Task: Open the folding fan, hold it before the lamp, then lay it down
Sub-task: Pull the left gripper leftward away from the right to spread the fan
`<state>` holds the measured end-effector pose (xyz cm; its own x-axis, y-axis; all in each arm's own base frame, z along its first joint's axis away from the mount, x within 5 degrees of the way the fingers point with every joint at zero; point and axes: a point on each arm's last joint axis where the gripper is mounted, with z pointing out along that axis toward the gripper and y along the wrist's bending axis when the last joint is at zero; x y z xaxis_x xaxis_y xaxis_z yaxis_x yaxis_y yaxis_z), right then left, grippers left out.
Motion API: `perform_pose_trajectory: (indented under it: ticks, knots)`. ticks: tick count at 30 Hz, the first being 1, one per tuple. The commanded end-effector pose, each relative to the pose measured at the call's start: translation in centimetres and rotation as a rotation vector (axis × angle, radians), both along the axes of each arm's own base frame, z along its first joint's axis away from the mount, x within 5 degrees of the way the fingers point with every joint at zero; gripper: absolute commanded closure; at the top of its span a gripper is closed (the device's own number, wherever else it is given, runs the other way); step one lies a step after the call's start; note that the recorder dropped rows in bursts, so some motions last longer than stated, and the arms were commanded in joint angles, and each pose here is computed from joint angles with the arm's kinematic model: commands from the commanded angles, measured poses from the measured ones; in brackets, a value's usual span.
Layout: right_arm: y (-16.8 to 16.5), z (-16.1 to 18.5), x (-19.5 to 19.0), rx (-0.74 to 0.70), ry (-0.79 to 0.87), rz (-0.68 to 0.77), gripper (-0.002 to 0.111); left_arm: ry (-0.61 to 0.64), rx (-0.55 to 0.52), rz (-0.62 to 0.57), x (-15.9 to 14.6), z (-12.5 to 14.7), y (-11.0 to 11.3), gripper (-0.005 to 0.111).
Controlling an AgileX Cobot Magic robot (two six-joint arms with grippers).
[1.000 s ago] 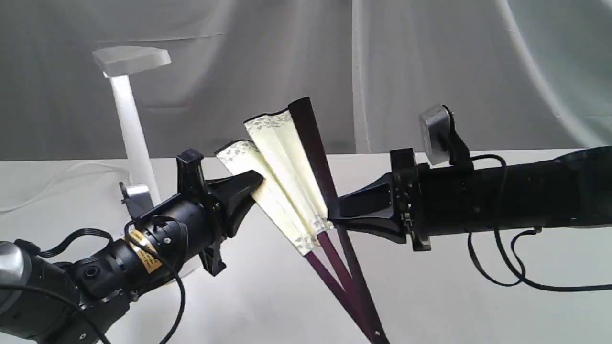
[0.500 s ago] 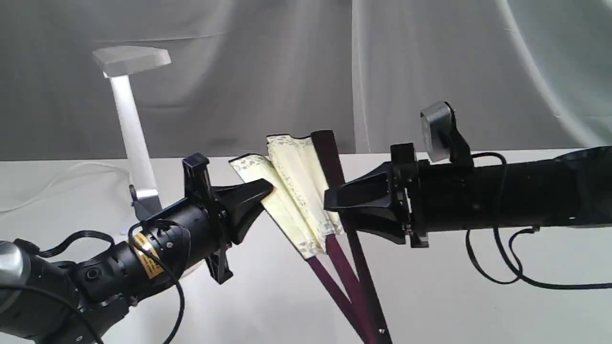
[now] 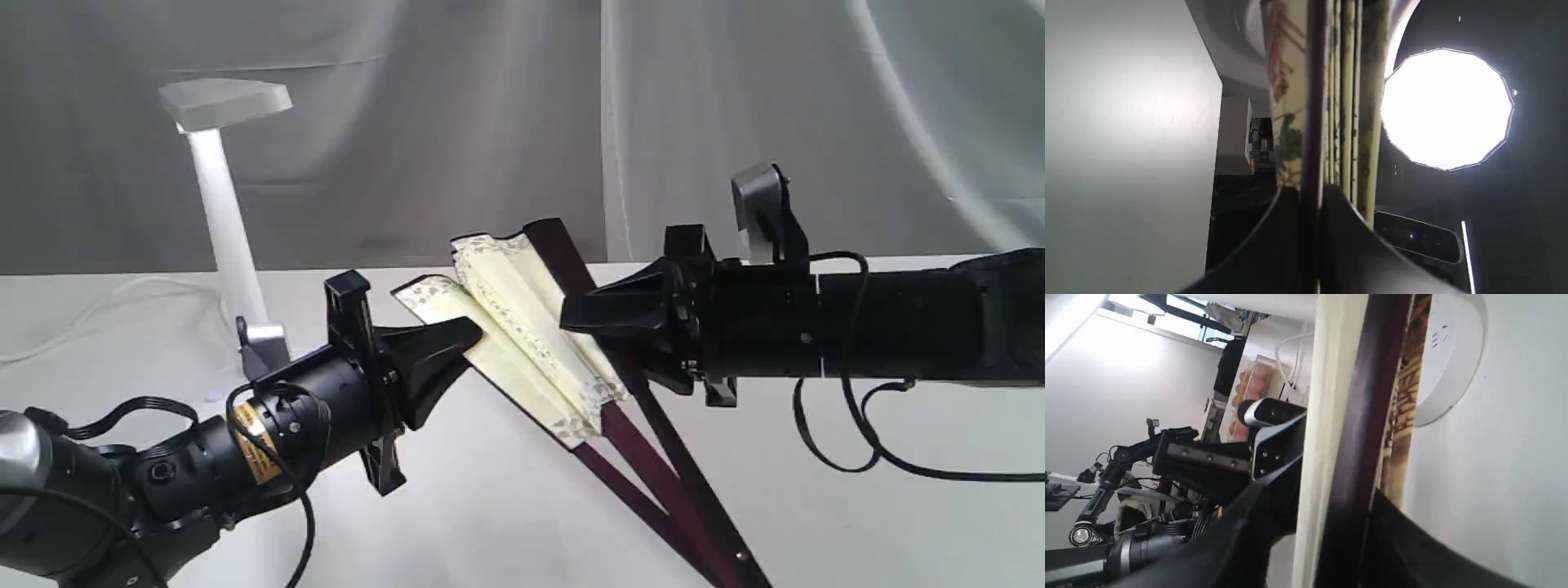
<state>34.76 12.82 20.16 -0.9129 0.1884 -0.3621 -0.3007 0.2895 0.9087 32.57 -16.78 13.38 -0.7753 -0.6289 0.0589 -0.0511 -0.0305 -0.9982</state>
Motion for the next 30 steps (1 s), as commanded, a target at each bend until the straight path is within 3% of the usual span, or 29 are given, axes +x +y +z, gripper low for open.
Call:
perform_pose_trajectory:
  ticks: [1, 9, 19, 30]
  knots:
    - [-0.18, 0.57, 0.26, 0.009, -0.031, -0.035, 0.078, -0.008, -0.005, -0.026, -0.17, 0.23, -0.2, 0.107]
    - [-0.46, 0.11, 0.71, -0.045, -0.026, -0.09, 0.086, 0.009, -0.018, -0.028, -0.18, 0.22, -0.21, 0.107]
    - [-0.69, -0.1, 1.13, -0.085, -0.027, -0.132, 0.076, 0.002, 0.004, -0.08, -0.56, 0.1, -0.49, 0.107]
    - [-0.66, -0.07, 1.1, -0.081, -0.027, -0.128, 0.076, -0.005, 0.02, -0.114, -0.82, 0.02, -0.65, 0.107]
